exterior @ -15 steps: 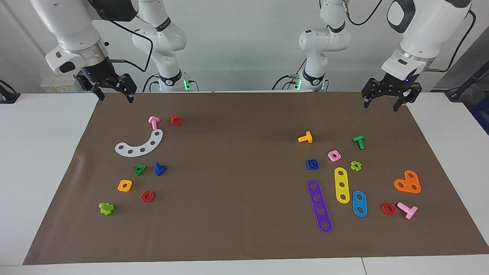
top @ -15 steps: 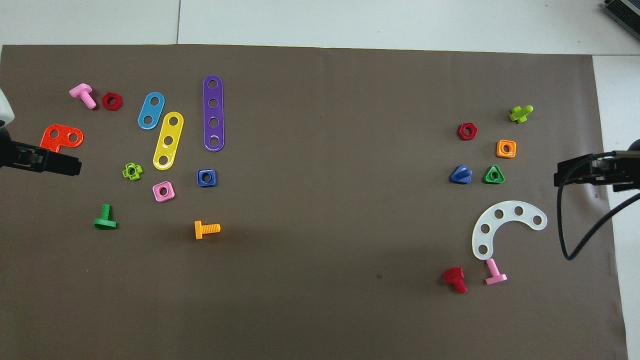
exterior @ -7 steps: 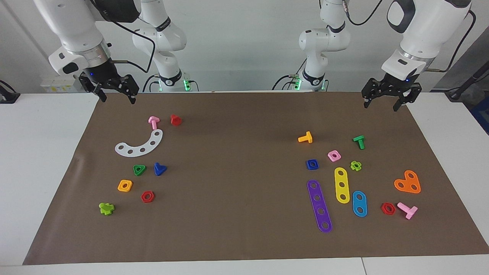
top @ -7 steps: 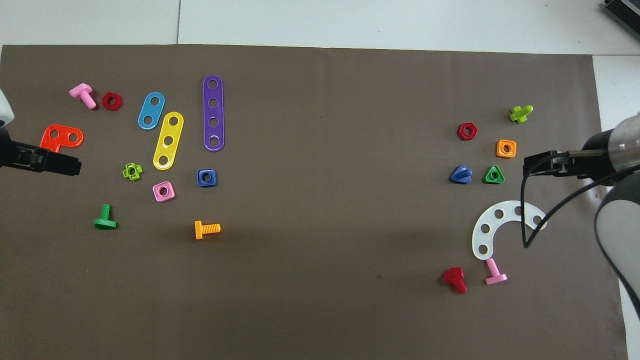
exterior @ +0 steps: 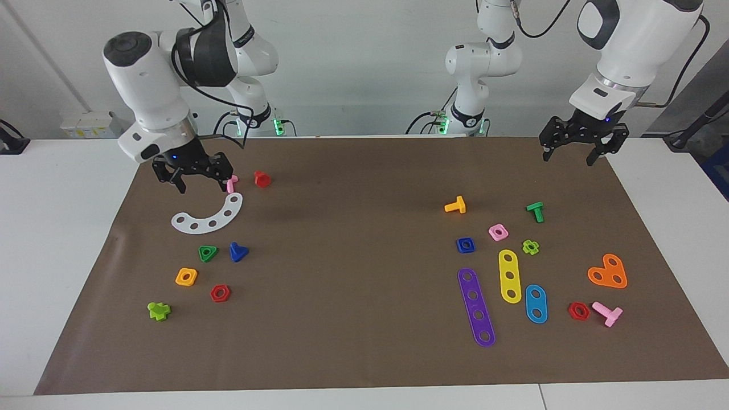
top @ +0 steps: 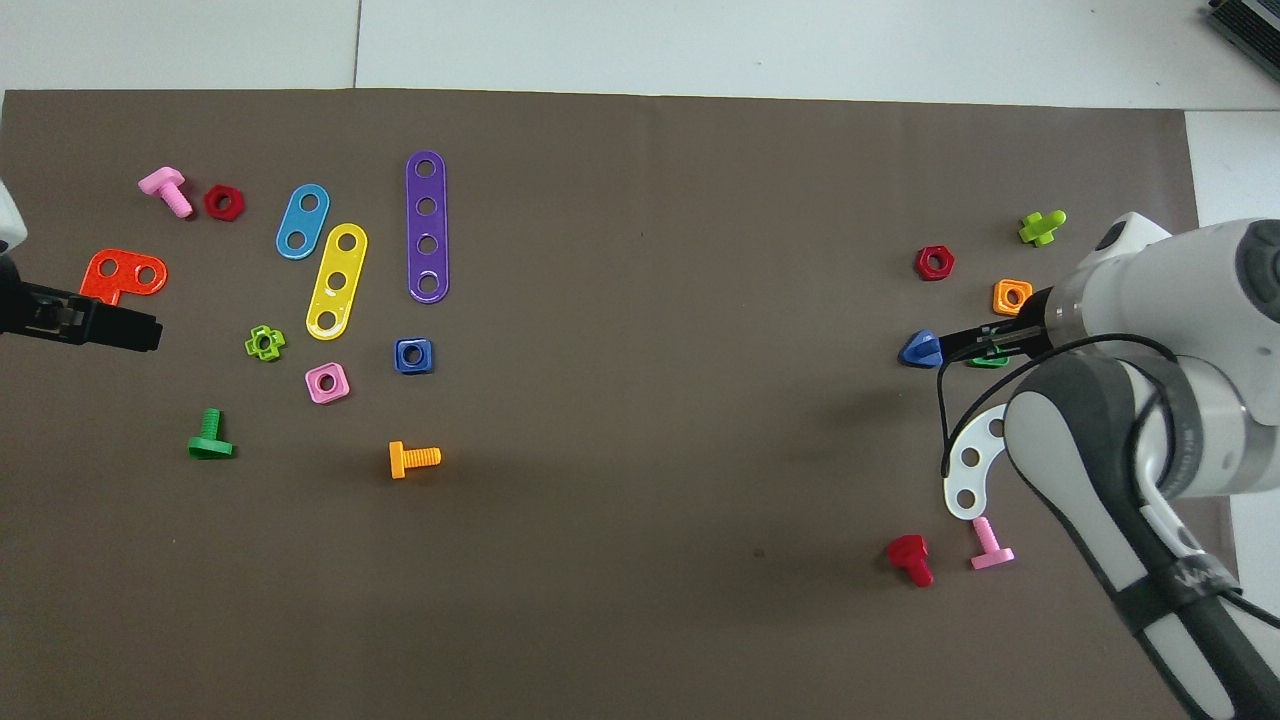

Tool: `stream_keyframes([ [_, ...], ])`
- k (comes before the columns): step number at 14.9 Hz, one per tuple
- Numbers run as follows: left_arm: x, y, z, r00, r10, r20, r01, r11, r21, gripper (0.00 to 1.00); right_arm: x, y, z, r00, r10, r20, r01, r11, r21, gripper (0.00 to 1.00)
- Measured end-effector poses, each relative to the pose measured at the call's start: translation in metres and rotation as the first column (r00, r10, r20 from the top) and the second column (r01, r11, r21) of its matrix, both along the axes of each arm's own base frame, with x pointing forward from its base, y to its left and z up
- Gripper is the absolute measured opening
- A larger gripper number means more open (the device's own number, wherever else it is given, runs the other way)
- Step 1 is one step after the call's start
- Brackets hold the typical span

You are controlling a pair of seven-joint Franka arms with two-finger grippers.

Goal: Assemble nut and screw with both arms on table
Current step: 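Reach the right gripper down and grasp the blue triangular nut, then carry the blue triangle with the right gripper to the table centre, release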

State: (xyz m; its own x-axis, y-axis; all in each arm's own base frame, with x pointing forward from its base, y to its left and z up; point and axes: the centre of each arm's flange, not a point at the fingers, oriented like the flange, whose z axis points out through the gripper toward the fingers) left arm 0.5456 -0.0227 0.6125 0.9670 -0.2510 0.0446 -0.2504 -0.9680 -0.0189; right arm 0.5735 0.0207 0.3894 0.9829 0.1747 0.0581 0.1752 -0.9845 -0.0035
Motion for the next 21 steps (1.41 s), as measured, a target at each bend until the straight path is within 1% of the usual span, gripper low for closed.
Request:
stream_keyframes([
  [2,0.000,0.000,0.000,1.000,0.000,0.000,0.000,1.000,0.000,1.00,0.009,0.005,-0.035,1.000,0.011,0.010,-0.011,1.000,0.000,1.00],
  [4,0.000,0.000,0.000,1.000,0.000,0.000,0.000,1.000,0.000,1.00,0.014,0.010,-0.055,0.999,0.019,0.026,-0.019,1.000,0.000,1.00],
  [6,0.000,0.000,0.000,1.000,0.000,0.000,0.000,1.000,0.000,1.00,0.015,0.011,-0.070,0.999,0.020,0.037,-0.020,1.000,0.000,0.98],
  [8,0.000,0.000,0.000,1.000,0.001,0.000,-0.001,1.000,0.000,1.00,0.010,0.011,-0.081,0.999,0.020,0.027,-0.020,1.000,-0.001,0.87],
  [9,0.000,0.000,0.000,1.000,0.001,0.000,-0.001,1.000,0.000,1.00,0.008,0.011,-0.083,0.999,0.020,0.027,-0.020,1.000,-0.001,0.87],
  [10,0.000,0.000,0.000,1.000,0.001,0.000,-0.001,1.000,0.000,1.00,0.008,0.011,-0.084,0.999,0.020,0.028,-0.020,1.000,-0.001,0.80],
  [12,0.000,0.000,0.000,1.000,0.001,0.000,-0.001,1.000,0.000,1.00,0.007,0.011,-0.085,0.999,0.020,0.031,-0.020,1.000,-0.001,0.58],
  [13,0.000,0.000,0.000,1.000,0.001,0.000,-0.001,1.000,0.000,1.00,0.008,0.011,-0.084,0.999,0.020,0.032,-0.020,1.000,-0.001,0.49],
  [14,0.000,0.000,0.000,1.000,0.001,0.000,-0.001,1.000,0.000,1.00,0.008,0.011,-0.084,0.999,0.020,0.033,-0.020,1.000,-0.001,0.49],
  [16,0.000,0.001,0.000,1.000,0.001,0.000,-0.001,1.000,0.000,1.00,0.007,0.011,-0.085,0.999,0.019,0.031,-0.019,1.000,0.000,0.39],
  [18,0.000,0.001,0.000,1.000,0.001,0.000,-0.001,1.000,0.000,1.00,0.007,0.011,-0.086,0.999,0.019,0.031,-0.019,1.000,0.000,0.39],
  [20,0.000,0.001,0.000,1.000,0.001,0.000,-0.001,1.000,0.000,1.00,0.007,0.011,-0.086,0.999,0.019,0.031,-0.019,1.000,0.000,0.35],
  [21,0.000,0.001,0.000,1.000,0.001,0.000,-0.001,1.000,0.000,1.00,0.006,0.011,-0.086,0.999,0.015,0.030,-0.015,1.000,0.001,0.26],
])
